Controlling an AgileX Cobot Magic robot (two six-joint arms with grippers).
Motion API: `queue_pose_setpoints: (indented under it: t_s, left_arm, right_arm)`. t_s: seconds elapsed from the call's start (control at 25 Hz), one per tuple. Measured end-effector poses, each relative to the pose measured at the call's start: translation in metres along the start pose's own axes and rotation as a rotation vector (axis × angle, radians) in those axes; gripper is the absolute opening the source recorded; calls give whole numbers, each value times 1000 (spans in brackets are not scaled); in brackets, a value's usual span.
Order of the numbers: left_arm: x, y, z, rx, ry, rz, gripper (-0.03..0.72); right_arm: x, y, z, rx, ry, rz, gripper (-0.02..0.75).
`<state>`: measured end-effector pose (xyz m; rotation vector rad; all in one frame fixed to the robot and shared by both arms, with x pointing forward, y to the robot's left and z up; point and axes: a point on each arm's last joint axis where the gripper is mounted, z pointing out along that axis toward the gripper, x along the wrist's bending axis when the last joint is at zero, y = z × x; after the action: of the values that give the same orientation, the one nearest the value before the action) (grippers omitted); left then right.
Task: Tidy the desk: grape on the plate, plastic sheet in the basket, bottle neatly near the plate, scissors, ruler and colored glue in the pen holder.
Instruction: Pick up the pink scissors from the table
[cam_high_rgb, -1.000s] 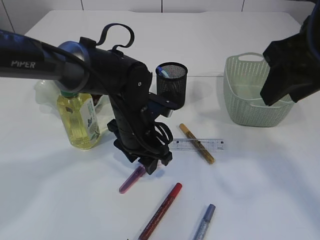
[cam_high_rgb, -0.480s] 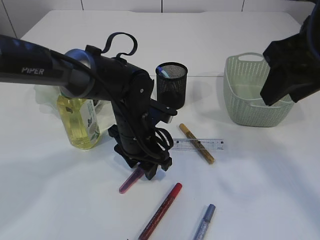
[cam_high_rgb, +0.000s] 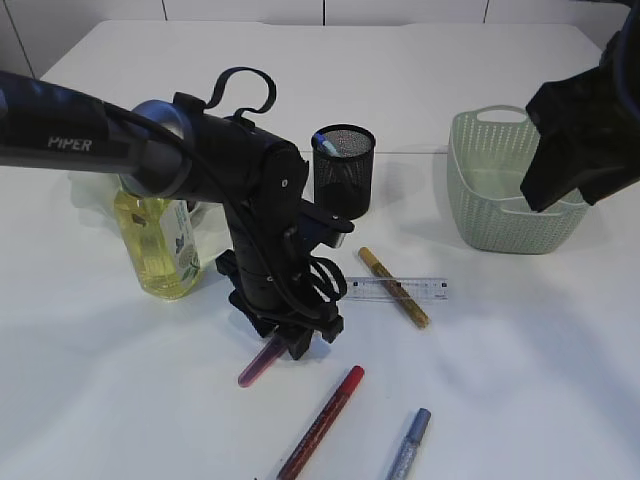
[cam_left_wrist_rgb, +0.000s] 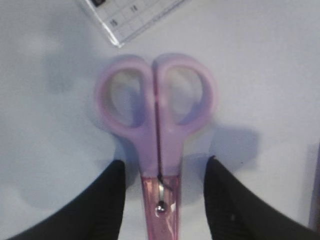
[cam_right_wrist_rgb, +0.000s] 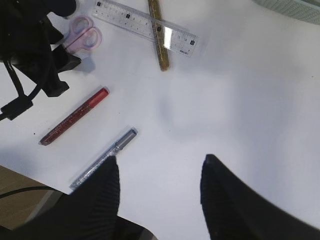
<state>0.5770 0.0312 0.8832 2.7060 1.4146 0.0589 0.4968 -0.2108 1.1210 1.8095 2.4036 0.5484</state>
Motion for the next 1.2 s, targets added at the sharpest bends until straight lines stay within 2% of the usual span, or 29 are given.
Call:
queue_pose_setpoints:
  t_s: [0.28, 0.36, 1.2]
  left_arm:
    - [2, 0, 0, 0, 0, -4, 190]
    - [2, 0, 0, 0, 0, -4, 166]
    - [2, 0, -2, 1, 0, -4, 143]
  right_arm:
    - [0, 0, 0, 0, 0, 0, 418]
    - [0, 0, 0, 0, 0, 0, 418]
    - [0, 1, 0, -8, 0, 0, 418]
